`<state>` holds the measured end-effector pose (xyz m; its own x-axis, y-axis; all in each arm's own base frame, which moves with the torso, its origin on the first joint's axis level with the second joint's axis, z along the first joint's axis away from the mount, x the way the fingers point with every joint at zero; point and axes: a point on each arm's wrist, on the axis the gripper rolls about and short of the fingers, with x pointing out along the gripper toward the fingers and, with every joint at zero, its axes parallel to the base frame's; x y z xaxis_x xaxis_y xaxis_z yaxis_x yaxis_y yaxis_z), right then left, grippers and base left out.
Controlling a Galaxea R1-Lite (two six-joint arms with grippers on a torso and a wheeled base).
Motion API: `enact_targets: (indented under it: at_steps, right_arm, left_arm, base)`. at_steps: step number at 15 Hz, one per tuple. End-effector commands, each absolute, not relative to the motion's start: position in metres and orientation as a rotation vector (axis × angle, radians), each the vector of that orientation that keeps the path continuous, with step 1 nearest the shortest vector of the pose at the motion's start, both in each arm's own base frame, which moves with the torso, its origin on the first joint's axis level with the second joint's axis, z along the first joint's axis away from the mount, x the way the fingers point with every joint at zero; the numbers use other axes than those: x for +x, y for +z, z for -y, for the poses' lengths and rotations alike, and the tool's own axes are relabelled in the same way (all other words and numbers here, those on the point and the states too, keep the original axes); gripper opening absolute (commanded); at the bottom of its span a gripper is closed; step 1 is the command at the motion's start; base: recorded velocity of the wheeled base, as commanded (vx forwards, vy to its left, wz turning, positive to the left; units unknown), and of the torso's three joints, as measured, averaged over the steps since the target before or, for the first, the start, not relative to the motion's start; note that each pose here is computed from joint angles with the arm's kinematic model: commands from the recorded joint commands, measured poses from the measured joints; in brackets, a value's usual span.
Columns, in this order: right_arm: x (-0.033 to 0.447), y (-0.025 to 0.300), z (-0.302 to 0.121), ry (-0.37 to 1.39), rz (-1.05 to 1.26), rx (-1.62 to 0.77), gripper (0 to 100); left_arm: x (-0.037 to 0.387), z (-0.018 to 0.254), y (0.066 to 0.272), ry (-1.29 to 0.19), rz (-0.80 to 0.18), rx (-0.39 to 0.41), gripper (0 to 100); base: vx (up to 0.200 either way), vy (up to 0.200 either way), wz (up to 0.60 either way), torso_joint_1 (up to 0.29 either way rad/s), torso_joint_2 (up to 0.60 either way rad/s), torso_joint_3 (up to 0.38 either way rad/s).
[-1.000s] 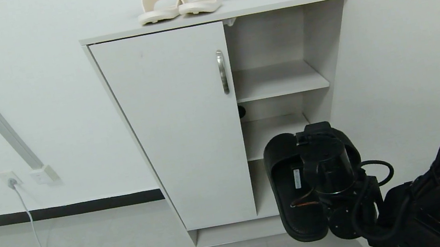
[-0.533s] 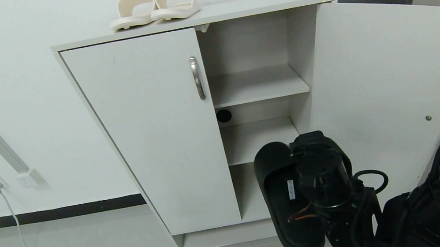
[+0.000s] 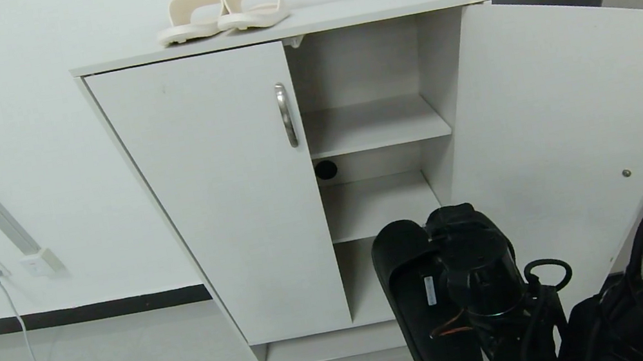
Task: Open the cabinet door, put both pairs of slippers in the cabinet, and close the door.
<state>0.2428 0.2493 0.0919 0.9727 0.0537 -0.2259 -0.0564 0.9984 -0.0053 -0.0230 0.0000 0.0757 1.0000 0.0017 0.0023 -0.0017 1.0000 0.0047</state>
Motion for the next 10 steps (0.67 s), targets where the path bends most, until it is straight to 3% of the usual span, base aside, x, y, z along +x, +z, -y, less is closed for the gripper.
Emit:
enact_targets:
  at_steps: [1, 10]
  right_arm:
    - [0.2470, 0.0873, -0.2441, 0.042, -0.241, -0.021, 0]
    - [0.2535, 0.0827, -0.2385, 0.020, -0.252, -0.027, 0]
  left_arm:
    - [-0.0229, 0.0000, 0.0759, 0.003, 0.002, 0.005, 0]
    - [-0.0229, 0.0000, 0.0759, 0.003, 0.002, -0.012, 0]
  base:
    - [0.000, 0.000, 0.00, 0.000, 0.00, 0.000]
    - [0.000, 0.000, 0.00, 0.000, 0.00, 0.000]
